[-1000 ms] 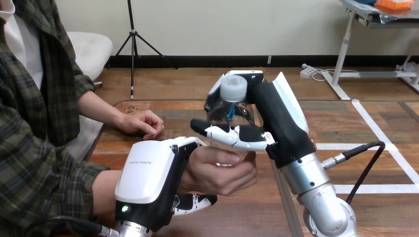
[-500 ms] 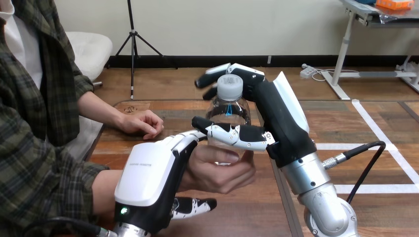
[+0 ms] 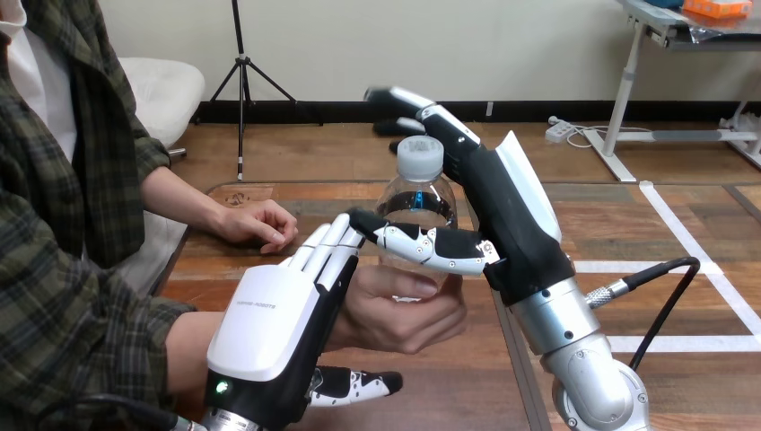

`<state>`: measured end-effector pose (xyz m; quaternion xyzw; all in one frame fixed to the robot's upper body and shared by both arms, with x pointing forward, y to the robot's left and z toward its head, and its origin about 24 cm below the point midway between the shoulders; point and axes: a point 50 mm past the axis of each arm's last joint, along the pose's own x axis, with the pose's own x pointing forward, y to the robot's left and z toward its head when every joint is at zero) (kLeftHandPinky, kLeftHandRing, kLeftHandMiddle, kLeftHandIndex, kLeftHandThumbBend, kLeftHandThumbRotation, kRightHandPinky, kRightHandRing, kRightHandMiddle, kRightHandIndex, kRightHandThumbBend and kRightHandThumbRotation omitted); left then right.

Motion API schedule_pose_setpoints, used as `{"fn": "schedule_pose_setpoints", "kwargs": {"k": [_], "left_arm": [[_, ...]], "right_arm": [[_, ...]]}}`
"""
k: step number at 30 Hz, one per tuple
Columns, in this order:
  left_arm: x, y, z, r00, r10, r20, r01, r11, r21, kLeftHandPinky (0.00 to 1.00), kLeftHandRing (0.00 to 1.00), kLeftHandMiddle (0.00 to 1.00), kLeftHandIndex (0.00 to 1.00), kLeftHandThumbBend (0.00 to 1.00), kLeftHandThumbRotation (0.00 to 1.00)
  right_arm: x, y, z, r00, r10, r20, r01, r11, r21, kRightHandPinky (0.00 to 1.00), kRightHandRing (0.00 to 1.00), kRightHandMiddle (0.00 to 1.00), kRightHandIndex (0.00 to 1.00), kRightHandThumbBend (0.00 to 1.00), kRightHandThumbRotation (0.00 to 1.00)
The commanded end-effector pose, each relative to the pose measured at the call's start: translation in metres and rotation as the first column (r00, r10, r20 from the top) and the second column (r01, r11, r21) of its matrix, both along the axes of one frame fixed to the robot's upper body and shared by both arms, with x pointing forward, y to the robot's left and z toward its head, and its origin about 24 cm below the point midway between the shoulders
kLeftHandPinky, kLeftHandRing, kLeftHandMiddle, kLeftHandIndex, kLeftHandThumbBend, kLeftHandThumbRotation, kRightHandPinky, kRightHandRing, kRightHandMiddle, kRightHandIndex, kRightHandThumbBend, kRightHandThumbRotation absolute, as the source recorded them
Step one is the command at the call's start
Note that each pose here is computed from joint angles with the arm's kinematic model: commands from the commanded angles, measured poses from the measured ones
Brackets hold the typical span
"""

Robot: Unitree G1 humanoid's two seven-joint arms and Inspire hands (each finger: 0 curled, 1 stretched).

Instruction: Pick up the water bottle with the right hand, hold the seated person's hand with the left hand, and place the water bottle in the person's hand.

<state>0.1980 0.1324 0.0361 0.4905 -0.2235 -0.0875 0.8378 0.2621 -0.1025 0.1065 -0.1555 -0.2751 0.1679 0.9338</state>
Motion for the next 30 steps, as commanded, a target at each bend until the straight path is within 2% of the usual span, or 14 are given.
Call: {"fn": "schedule_pose_setpoints", "kwargs": {"k": [1,13,27,30], "left_arm": [[0.0092,-0.0099,0.0116,0.996,-0.070,0.057,0.071,0.997,-0.009,0.72,1.00,1.00,1.00,1.00,0.27],[0.0073,-0.0099,0.0107,0.995,-0.084,0.061,0.086,0.996,-0.026,0.74,1.00,1.00,1.00,1.00,0.34],[0.0048,-0.0109,0.0092,0.992,-0.103,0.070,0.107,0.993,-0.056,0.75,1.00,1.00,1.00,1.00,0.36],[0.0052,-0.0121,0.0089,0.989,-0.117,0.088,0.124,0.988,-0.088,0.75,1.00,1.00,1.00,1.00,0.36]], "right_arm": [[-0.0006,-0.0021,0.0185,0.996,0.001,0.087,-0.005,0.999,0.038,1.00,1.00,1.00,1.00,0.52,0.00],[-0.0022,-0.0028,0.0157,0.997,0.001,0.075,-0.004,0.999,0.040,1.00,1.00,1.00,1.00,0.49,0.00],[-0.0040,-0.0047,0.0151,0.997,-0.006,0.072,0.003,0.999,0.036,1.00,1.00,1.00,1.00,0.47,0.00],[-0.0049,-0.0063,0.0157,0.997,-0.012,0.073,0.008,0.999,0.049,1.00,1.00,1.00,1.00,0.45,0.00]]}}
